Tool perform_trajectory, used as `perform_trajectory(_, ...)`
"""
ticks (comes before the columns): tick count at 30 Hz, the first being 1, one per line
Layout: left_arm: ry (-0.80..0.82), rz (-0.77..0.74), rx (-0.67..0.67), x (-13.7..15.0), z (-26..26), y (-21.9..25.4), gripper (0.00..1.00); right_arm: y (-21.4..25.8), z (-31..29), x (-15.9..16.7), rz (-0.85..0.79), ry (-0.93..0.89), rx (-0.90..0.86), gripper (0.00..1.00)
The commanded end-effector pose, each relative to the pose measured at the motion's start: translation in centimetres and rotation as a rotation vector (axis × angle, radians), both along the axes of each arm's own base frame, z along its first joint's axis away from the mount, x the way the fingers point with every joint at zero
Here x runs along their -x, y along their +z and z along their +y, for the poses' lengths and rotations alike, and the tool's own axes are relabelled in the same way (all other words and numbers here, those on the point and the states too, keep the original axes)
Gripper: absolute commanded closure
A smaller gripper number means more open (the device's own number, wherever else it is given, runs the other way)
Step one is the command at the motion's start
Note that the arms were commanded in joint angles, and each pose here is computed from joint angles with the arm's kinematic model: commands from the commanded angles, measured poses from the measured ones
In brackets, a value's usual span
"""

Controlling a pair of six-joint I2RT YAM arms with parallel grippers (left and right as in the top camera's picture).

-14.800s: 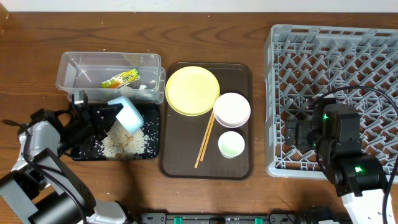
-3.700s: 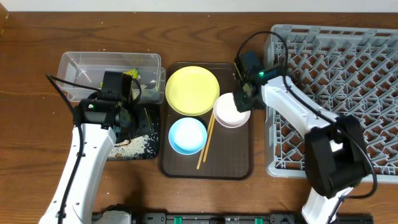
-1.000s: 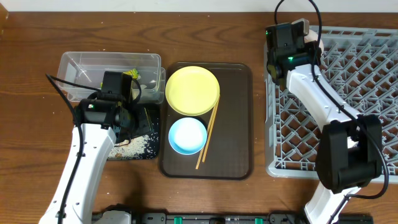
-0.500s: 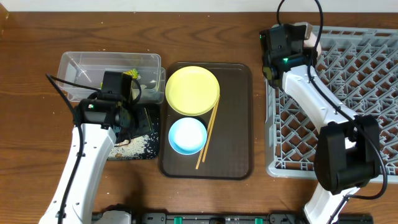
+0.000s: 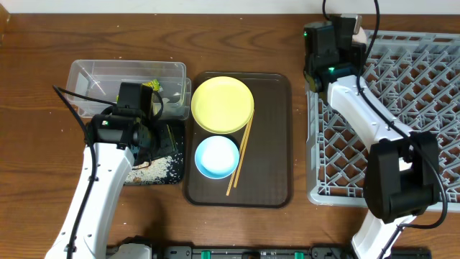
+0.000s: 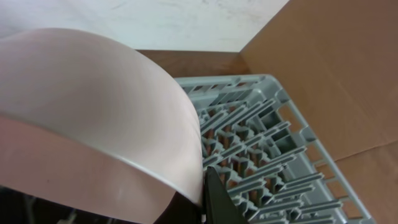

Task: Sort waste into correct bins and load items into the dishwasher rack
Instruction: 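Carry the pink-white bowl to the rack's back edge and release it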

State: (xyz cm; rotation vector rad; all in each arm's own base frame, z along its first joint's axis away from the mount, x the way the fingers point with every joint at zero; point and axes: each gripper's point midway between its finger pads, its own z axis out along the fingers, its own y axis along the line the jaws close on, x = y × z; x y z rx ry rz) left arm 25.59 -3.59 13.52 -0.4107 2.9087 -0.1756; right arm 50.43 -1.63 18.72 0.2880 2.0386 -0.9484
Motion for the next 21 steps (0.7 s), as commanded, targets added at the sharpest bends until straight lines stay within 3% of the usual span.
perform_trajectory(1,0.005,-0.018,-0.003,-0.1,0.2,0.6,0.39,0.0,-1.6,0.1,0.041,-0.028,0.067,0.99)
perform_trajectory(10,0.005,-0.018,-0.003,-0.1,0.1,0.6,0.39,-0.5,-2.7,0.2,0.057,-0.04,0.053,0.99)
perform_trajectory(21,0.005,-0.018,-0.003,-0.1,0.2,0.6,0.39,-4.6,-1.9,0.9,0.154,-0.013,-0.034,0.99)
